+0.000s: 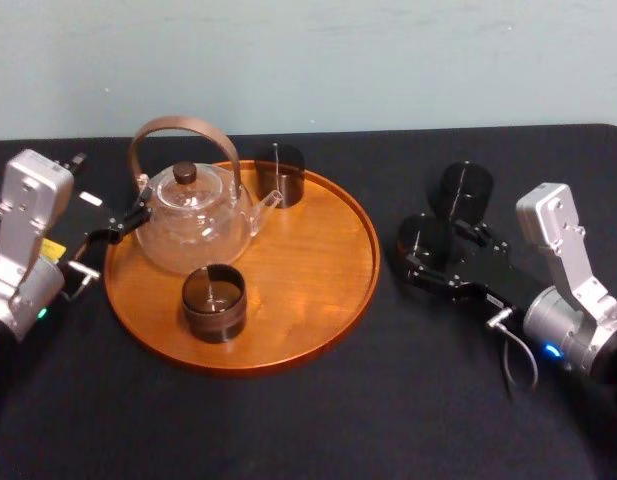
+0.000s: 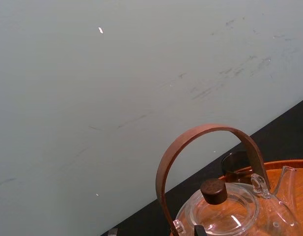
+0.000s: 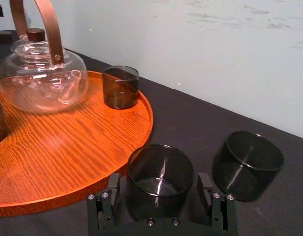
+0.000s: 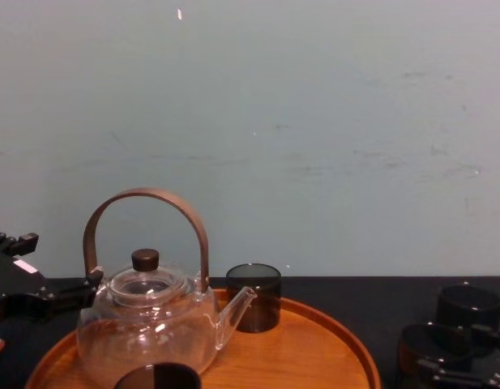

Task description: Pick up the glass from the table and place it on the tray.

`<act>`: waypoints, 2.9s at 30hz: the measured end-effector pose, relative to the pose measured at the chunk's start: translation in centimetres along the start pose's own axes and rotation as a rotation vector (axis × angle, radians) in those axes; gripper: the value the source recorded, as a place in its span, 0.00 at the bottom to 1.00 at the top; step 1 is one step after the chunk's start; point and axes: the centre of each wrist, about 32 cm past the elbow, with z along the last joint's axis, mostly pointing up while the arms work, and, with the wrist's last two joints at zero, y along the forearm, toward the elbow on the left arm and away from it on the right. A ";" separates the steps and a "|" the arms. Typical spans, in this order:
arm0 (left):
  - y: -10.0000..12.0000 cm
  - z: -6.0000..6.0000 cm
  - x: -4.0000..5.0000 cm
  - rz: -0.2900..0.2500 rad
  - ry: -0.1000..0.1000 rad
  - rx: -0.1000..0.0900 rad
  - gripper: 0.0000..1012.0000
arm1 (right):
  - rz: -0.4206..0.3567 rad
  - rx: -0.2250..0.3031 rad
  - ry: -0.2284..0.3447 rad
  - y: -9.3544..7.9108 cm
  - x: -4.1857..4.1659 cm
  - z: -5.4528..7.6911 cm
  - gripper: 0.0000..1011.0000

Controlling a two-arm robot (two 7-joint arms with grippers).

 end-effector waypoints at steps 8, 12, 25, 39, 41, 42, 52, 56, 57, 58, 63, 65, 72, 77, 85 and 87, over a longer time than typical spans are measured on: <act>0.0 0.0 0.00 0.000 0.000 0.000 1.00 | 0.027 0.007 0.008 0.9 0.05 0.0 0.99; 0.0 0.0 0.00 0.000 0.000 0.000 1.00 | 0.034 0.009 0.010 1.4 0.16 -0.1 0.99; 0.0 0.0 0.00 0.000 0.000 0.000 1.00 | 0.031 0.006 0.008 1.8 0.16 -0.2 0.99; 0.0 0.0 0.00 0.000 0.000 0.000 1.00 | 0.032 0.008 0.009 1.7 0.14 -0.2 0.88; 0.0 0.0 0.00 0.000 0.000 0.000 1.00 | 0.031 0.008 0.009 1.7 0.14 -0.2 0.88; 0.0 0.0 0.00 0.000 0.000 0.000 1.00 | 0.031 0.008 0.009 1.7 0.14 -0.2 0.88; 0.0 0.0 0.00 0.000 0.000 0.000 1.00 | 0.031 0.010 0.014 1.6 0.10 -0.2 0.88; 0.0 0.0 0.00 0.000 0.000 0.000 1.00 | 0.031 0.021 0.012 1.4 0.15 0.0 0.88; 0.0 0.0 0.00 0.000 0.000 0.000 1.00 | 0.030 0.023 0.011 1.3 0.16 0.1 0.88; 0.0 0.0 0.00 0.000 0.000 0.000 1.00 | 0.030 0.027 0.009 1.2 0.20 0.2 0.88; 0.0 0.0 0.00 0.000 0.000 0.000 1.00 | 0.030 0.043 -0.004 0.9 0.13 0.8 0.88; 0.0 0.0 0.00 0.000 0.000 0.000 1.00 | 0.032 0.048 -0.007 0.7 0.06 1.0 0.88; 0.0 0.0 0.00 0.000 0.000 0.000 1.00 | 0.057 0.082 -0.031 0.4 -0.46 2.1 0.88; 0.0 0.0 0.00 0.000 0.000 0.000 1.00 | 0.090 0.103 -0.045 0.6 -1.24 2.9 0.88; 0.0 0.0 0.00 0.000 0.000 0.000 1.00 | 0.156 0.133 -0.058 1.6 -3.17 4.1 0.88; 0.0 0.0 0.00 0.000 0.000 0.000 1.00 | 0.164 0.138 -0.058 1.8 -3.44 4.2 0.88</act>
